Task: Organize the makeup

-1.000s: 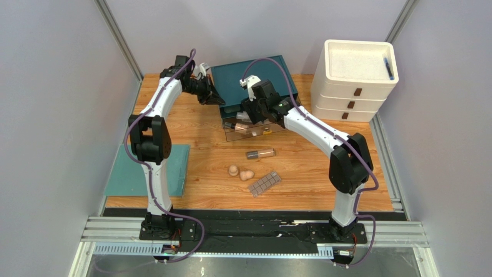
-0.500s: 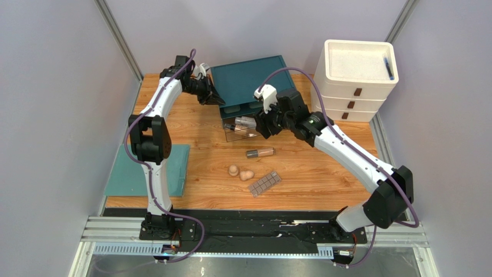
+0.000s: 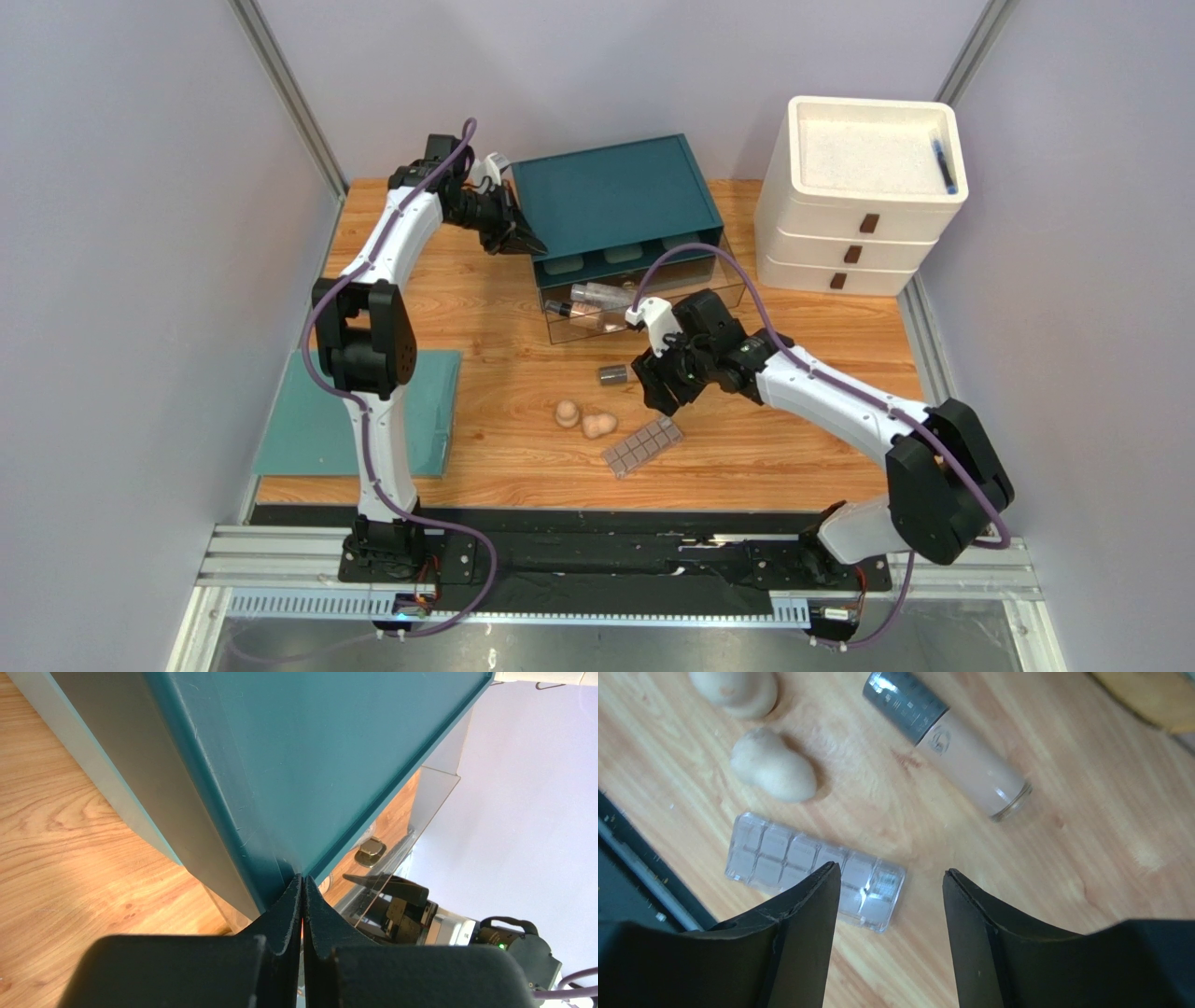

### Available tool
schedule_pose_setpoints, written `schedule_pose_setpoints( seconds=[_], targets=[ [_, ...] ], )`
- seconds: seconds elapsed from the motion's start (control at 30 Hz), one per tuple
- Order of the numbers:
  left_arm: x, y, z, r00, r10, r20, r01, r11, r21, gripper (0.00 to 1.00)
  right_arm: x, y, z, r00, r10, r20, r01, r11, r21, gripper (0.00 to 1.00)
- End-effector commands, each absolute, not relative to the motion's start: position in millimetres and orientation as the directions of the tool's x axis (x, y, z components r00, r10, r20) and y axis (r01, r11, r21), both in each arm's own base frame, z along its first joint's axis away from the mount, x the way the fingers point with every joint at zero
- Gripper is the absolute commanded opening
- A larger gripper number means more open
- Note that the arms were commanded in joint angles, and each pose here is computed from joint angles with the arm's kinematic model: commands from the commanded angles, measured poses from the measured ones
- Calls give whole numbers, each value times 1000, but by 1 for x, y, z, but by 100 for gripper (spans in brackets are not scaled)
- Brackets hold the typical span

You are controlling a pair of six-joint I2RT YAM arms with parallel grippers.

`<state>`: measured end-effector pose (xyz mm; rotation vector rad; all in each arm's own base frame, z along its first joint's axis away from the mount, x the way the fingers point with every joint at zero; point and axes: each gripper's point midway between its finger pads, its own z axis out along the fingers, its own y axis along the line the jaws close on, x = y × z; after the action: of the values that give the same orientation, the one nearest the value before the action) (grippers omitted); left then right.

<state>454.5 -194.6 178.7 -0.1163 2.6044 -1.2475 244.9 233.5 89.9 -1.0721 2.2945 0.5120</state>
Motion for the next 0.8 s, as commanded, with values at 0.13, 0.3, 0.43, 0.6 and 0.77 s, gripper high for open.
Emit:
schedule_pose_setpoints(
  seconds=[0.13,0.3,0.43,0.6,0.77],
  targets=[
    [435,-181,144,-983,-162,-82,-54,695,-717,2,301,255,90,-460,-549,-698,-764,646,-5,59],
    [431,-180,138,-985,-157,-69,-61,699,-713,2,316,263,79,-465,-561,-685,-758,651,-19,58],
    [429,-180,139,-985,-155,-73,-57,700,-712,2,326,266,91,-448,-548,-706,-749,662,-38,58],
    [428,-180,136,-986,-154,-68,-60,701,-711,2,333,271,93,-429,-542,-723,-752,657,-47,58],
    [428,-180,136,-986,-154,-63,-64,699,-712,2,334,279,68,-465,-569,-678,-766,643,-13,58]
  ],
)
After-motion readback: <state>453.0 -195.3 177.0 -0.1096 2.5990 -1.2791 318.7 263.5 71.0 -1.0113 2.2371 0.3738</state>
